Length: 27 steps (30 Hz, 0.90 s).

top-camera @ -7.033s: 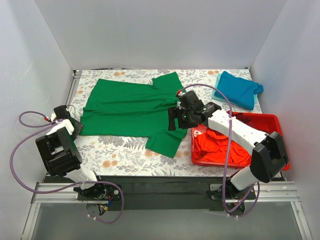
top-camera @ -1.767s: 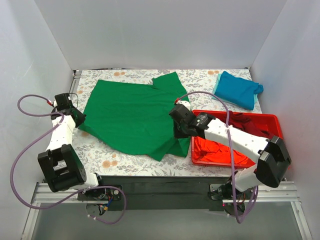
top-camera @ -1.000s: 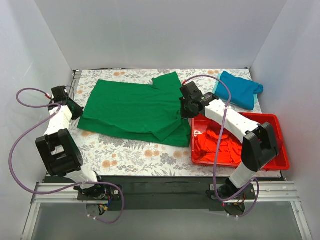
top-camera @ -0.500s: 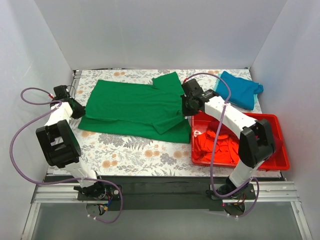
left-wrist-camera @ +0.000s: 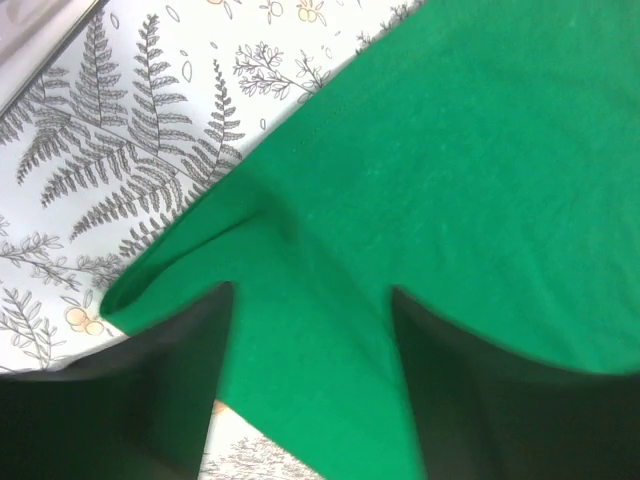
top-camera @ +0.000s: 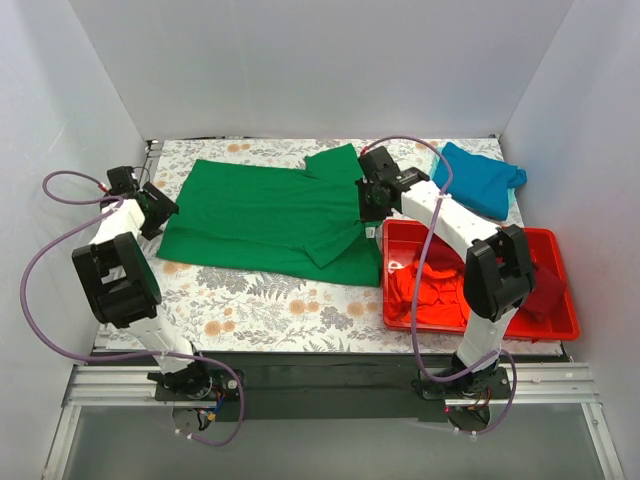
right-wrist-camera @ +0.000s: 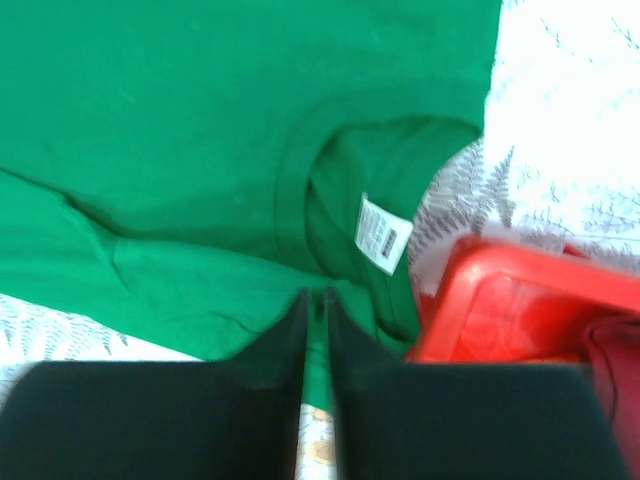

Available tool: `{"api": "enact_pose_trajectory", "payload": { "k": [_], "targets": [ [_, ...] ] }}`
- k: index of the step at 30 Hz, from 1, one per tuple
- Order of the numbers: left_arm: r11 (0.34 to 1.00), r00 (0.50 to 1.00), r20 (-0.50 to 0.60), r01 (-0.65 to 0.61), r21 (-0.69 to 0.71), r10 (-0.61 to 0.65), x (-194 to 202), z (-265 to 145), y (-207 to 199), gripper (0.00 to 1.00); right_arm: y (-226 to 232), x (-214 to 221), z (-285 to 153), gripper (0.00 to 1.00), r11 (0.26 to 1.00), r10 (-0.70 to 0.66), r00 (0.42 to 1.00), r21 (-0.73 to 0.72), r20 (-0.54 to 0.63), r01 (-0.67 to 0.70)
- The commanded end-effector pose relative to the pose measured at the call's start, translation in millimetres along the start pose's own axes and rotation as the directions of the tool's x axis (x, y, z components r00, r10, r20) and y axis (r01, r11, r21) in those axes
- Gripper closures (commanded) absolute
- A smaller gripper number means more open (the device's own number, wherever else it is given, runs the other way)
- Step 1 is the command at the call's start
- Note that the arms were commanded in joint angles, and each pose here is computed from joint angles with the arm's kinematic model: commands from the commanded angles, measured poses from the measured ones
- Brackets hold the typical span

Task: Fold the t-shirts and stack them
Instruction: Fold the tshirt

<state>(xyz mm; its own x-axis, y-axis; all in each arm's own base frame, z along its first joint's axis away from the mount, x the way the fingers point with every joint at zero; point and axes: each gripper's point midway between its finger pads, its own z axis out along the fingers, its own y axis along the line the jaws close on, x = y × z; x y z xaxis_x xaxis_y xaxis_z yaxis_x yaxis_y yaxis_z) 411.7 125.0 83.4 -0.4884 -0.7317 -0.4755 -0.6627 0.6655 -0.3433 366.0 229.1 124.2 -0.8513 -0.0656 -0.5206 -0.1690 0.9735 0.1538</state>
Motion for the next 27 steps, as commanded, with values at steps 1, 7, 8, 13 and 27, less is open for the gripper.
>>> {"api": "enact_pose_trajectory", "payload": {
  "k": [1,7,8,13,27],
  "targets": [
    [0.998,0.998,0.068,0.004,0.062,-0.008,-21.3,-19.2,-17.2,0.33,10.4,-27.9,-7.6,0.76,0.999,-0.03,0.998,-0.042,0.048,0.032],
    [0.993,0.992,0.092,-0.088,0.078,0.081,2.9,-33.2,-40.4,0.1,19.3,-37.6,-25.7,0.11,0.996,-0.029,0.996,-0.087,0.082,0.036],
    [0.99,0.991,0.092,-0.11,0.09,0.102,10.5,-35.4,-49.3,0.09,20.0,-38.6,-33.7,0.11,0.995,-0.027,0.995,-0.097,0.096,0.037],
    [0.981,0.99,0.078,-0.131,0.142,0.121,42.3,-47.4,-63.2,0.08,35.9,-7.0,-42.9,0.14,0.988,-0.044,0.997,-0.148,0.068,0.053],
    [0.967,0.996,-0.028,-0.072,0.244,0.081,112.3,-29.5,-87.7,0.07,68.4,95.1,-9.6,0.15,0.96,-0.021,0.998,-0.28,-0.066,0.002]
  ]
}}
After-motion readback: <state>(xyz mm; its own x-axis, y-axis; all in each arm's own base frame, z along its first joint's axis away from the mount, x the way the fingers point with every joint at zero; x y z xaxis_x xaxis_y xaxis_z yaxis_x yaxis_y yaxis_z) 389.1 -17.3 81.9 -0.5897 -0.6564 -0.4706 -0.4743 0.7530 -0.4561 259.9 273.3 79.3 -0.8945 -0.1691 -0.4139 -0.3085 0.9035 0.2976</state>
